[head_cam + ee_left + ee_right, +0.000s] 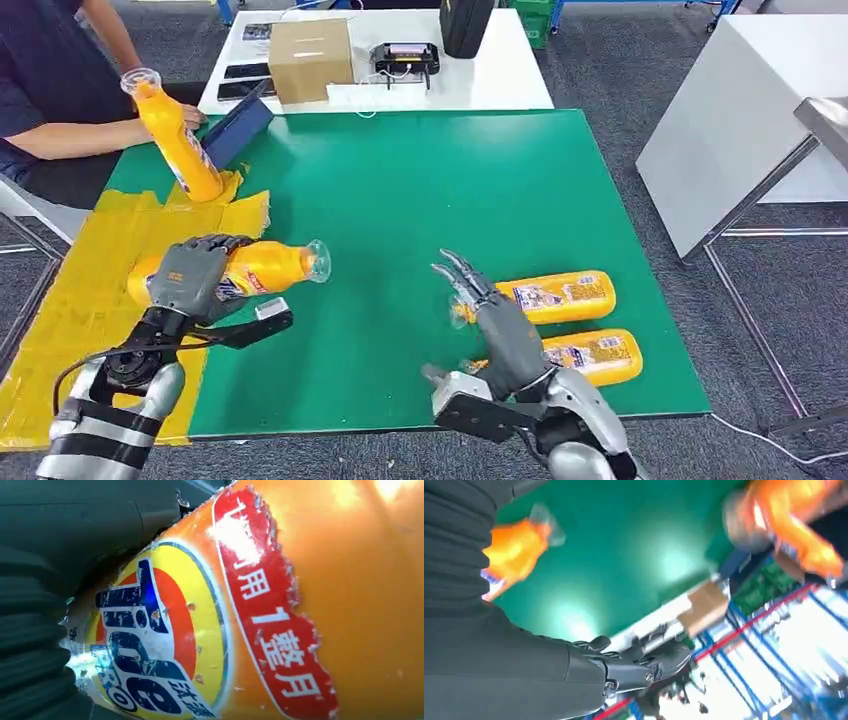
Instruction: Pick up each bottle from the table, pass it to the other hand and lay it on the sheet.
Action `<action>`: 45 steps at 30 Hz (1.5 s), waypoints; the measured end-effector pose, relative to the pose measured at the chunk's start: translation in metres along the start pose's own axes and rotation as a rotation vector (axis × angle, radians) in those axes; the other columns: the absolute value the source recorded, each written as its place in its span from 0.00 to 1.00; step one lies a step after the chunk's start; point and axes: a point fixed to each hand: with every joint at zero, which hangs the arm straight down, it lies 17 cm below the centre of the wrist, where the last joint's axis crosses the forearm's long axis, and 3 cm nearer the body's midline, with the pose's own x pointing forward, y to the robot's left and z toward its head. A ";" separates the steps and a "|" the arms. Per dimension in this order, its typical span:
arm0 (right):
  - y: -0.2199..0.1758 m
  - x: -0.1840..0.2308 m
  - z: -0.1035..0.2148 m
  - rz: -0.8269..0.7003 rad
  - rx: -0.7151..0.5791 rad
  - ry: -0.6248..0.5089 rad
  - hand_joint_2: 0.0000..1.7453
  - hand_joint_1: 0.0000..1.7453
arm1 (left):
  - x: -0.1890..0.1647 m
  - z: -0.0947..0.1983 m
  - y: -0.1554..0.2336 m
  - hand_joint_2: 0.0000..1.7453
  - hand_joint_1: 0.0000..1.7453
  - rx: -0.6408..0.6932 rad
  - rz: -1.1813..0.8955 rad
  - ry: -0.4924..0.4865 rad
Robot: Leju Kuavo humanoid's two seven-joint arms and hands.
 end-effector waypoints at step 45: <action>-0.096 -0.165 0.169 0.569 0.285 0.432 1.00 0.00 | -0.033 0.048 -0.108 0.00 0.00 -0.330 0.266 -0.111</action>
